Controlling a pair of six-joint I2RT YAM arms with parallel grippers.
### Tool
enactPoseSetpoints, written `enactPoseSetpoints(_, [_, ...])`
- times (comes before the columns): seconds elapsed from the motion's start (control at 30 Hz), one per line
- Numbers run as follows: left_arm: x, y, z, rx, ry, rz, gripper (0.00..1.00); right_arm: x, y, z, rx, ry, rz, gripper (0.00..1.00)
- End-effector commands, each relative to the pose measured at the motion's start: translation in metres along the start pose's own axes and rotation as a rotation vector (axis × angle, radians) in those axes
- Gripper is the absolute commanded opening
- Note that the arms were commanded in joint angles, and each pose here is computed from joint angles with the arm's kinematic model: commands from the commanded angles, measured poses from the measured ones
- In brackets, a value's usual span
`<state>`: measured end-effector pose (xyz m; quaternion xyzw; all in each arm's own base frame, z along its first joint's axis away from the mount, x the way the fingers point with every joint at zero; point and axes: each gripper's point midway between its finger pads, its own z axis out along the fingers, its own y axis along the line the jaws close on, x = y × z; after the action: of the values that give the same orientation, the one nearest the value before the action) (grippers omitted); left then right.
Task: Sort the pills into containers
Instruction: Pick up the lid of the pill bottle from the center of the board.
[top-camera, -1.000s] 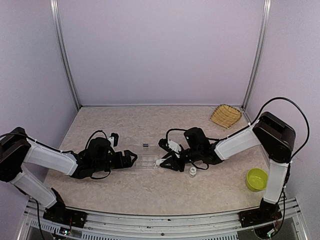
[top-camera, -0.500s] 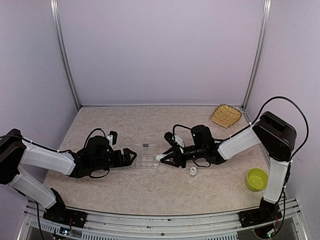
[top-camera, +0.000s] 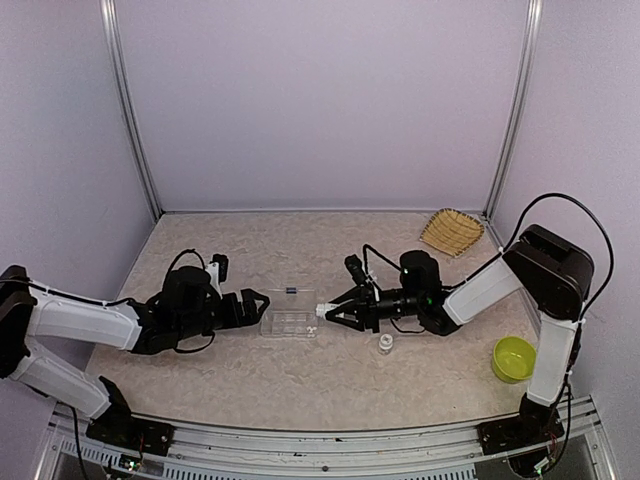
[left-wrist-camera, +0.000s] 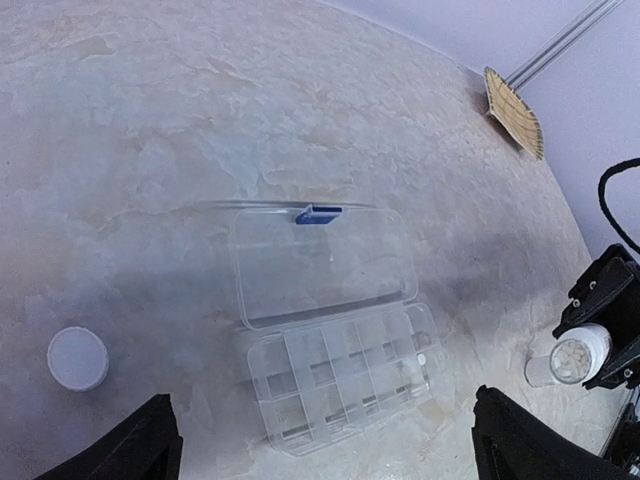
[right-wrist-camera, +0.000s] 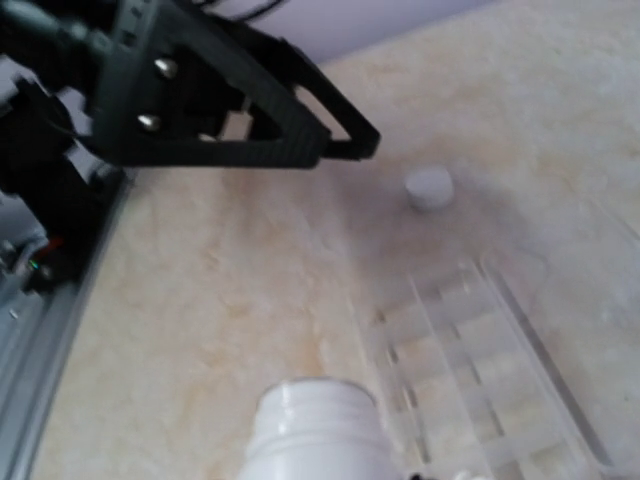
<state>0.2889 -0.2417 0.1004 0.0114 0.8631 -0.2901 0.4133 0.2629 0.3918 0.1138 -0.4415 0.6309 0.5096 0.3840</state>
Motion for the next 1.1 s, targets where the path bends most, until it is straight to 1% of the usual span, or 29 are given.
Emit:
enactPoseSetpoints(0.0, [-0.012, 0.006, -0.007, -0.024, -0.034, 0.015, 0.99, -0.018, 0.01, -0.012, -0.091, -0.098, 0.022, 0.13])
enactPoseSetpoints(0.2, [-0.017, 0.013, -0.014, -0.037, -0.051, 0.005, 0.99, -0.035, 0.019, -0.03, -0.168, -0.183, 0.063, 0.13])
enactPoseSetpoints(0.4, [-0.018, 0.018, -0.017, -0.043, -0.053, 0.0, 0.99, -0.059, 0.033, -0.057, -0.296, -0.299, 0.111, 0.14])
enactPoseSetpoints(0.47, [-0.017, 0.018, -0.017, -0.04, -0.053, 0.0, 0.99, -0.064, 0.034, -0.061, -0.32, -0.314, 0.116, 0.14])
enactPoseSetpoints(0.63, [-0.016, 0.02, -0.017, -0.047, -0.046, 0.001, 0.99, -0.08, 0.042, -0.066, -0.332, -0.336, 0.097, 0.14])
enactPoseSetpoints(0.87, [-0.015, 0.042, -0.016, -0.172, -0.009, 0.03, 0.99, -0.113, 0.06, -0.08, -0.352, -0.384, 0.052, 0.14])
enactPoseSetpoints(1.07, [-0.008, 0.062, -0.014, -0.245, 0.03, 0.027, 0.99, -0.139, 0.08, -0.095, -0.372, -0.426, -0.009, 0.15])
